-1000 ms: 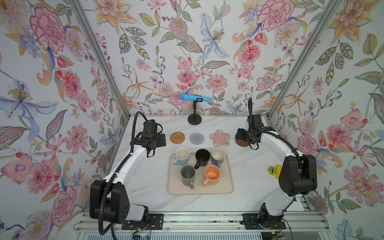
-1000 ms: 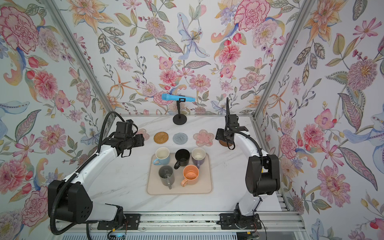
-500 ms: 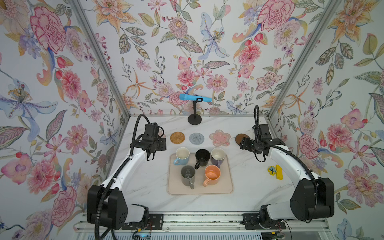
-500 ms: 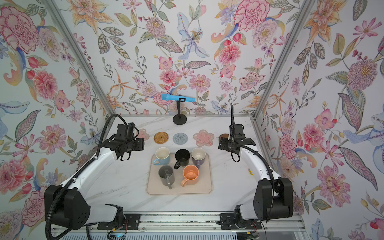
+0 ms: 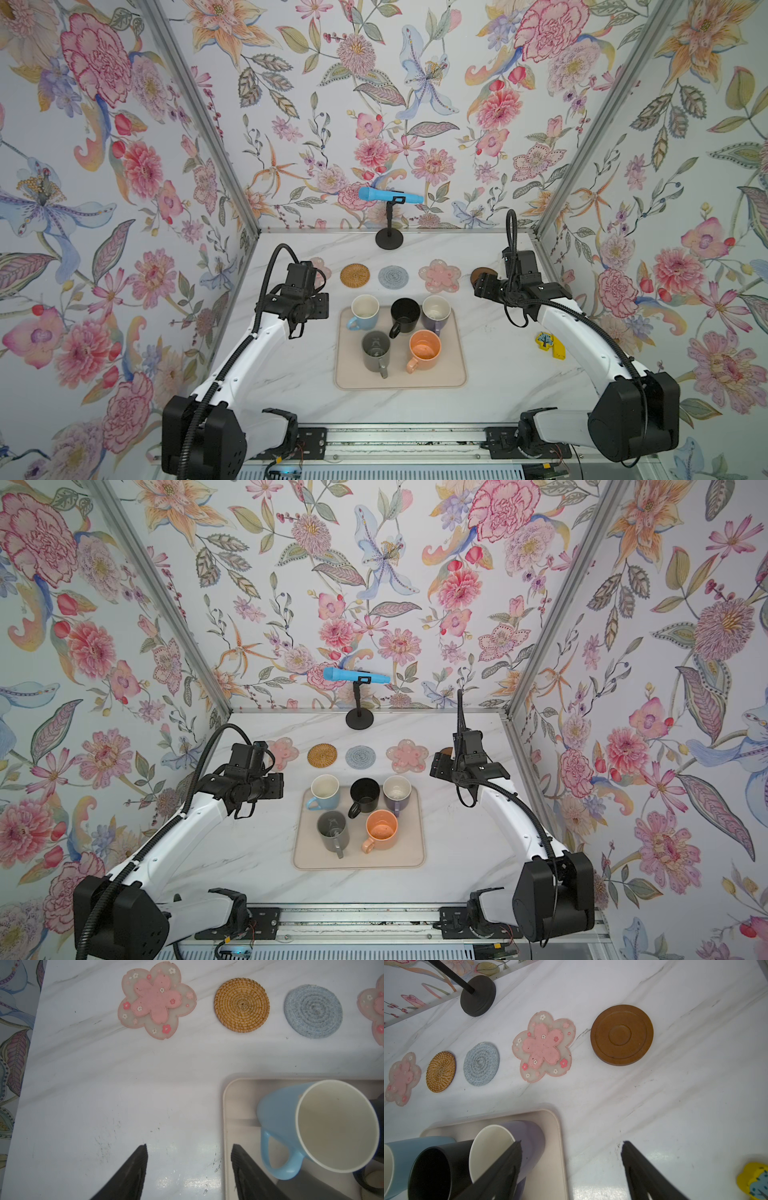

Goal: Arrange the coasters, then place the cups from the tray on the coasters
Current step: 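Raise the right gripper off the brown coaster and draw it back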

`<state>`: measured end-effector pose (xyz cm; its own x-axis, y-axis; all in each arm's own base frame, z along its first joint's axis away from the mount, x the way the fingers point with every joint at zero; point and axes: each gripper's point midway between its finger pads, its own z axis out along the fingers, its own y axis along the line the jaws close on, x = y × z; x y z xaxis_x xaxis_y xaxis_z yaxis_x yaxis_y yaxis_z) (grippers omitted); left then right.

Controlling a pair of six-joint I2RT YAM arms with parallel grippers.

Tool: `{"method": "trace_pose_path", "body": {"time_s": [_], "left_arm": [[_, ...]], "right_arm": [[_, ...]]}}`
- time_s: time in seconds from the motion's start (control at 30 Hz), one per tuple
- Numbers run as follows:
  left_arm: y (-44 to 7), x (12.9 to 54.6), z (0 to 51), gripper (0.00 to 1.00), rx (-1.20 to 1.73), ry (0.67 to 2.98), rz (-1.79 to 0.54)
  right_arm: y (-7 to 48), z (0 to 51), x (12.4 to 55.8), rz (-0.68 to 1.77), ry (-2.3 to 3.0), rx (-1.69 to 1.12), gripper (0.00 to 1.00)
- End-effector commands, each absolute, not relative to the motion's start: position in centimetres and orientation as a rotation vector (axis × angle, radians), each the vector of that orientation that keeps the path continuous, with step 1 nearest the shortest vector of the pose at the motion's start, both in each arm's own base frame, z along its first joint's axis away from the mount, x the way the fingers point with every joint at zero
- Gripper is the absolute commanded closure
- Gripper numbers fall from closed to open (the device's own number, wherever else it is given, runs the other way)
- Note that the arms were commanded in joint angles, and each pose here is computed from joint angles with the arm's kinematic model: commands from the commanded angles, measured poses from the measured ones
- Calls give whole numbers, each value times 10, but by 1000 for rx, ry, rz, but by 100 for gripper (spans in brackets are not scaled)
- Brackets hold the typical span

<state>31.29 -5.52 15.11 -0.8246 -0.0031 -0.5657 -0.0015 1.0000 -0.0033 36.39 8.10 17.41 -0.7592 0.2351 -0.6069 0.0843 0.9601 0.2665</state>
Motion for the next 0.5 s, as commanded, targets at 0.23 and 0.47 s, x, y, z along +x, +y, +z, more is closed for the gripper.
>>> {"method": "trace_pose_path", "body": {"time_s": [0.23, 0.47], "left_arm": [[-69, 275, 143, 31, 94, 2621, -89], [-76, 268, 143, 31, 133, 2638, -104]], "right_arm": [[72, 192, 362, 233, 2357, 231, 21], [76, 193, 361, 245, 2356, 217, 20]]}}
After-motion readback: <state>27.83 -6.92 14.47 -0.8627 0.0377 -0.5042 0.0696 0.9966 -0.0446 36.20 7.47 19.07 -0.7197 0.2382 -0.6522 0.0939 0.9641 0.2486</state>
